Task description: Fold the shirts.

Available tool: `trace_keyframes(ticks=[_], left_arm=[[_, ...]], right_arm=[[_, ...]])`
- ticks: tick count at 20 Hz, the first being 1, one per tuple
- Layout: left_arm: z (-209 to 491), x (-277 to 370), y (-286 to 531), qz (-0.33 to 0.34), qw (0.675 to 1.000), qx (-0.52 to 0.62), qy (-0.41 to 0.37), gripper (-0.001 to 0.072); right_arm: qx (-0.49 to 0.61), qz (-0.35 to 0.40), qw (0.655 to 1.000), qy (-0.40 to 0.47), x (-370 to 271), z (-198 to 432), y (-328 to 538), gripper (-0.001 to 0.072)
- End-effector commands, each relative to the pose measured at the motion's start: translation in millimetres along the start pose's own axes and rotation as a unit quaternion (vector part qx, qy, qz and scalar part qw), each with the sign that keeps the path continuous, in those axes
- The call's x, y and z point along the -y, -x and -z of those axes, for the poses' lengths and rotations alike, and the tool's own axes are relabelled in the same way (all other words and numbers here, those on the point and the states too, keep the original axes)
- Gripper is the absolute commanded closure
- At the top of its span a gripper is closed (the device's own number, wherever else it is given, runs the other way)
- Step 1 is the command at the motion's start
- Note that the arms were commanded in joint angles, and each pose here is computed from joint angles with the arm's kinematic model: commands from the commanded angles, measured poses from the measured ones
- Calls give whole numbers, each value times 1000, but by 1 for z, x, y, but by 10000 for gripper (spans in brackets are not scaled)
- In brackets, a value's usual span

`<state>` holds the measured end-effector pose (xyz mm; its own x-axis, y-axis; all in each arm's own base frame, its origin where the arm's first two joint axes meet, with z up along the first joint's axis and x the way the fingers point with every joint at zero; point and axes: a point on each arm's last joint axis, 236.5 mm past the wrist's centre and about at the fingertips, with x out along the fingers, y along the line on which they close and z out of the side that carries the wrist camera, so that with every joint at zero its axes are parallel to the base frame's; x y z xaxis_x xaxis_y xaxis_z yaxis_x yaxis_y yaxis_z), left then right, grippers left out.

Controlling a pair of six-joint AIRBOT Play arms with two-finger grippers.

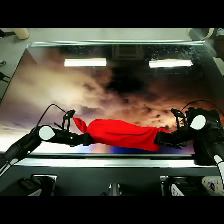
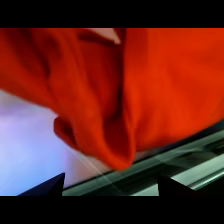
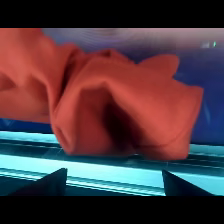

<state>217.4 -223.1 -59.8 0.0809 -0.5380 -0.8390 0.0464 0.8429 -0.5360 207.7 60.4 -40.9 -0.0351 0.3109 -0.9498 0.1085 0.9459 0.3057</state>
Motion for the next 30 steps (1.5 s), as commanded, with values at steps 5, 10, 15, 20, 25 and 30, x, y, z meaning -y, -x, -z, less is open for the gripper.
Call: trace_keyframes(ticks=[5,10,15,20,25,30], left_arm=[[-23,2,-26,15,999,39,25,102],[-18,1,-35,11,999,28,27,548],[-31,14,-27,22,999,42,15,678],[-60,53,5,53,993,87,-65,680],[-111,128,123,58,950,211,-221,681],[-148,229,423,86,791,530,-294,681]], right_arm=[[-24,-54,998,-23,-12,16,-40,71],[-6,-66,996,-52,-12,1,-59,105],[-19,-107,993,-44,-26,-4,-72,286],[-1,-110,994,2,-33,-18,-55,688],[147,-125,974,120,-88,-67,86,690],[525,-127,813,216,-174,-54,372,689]])
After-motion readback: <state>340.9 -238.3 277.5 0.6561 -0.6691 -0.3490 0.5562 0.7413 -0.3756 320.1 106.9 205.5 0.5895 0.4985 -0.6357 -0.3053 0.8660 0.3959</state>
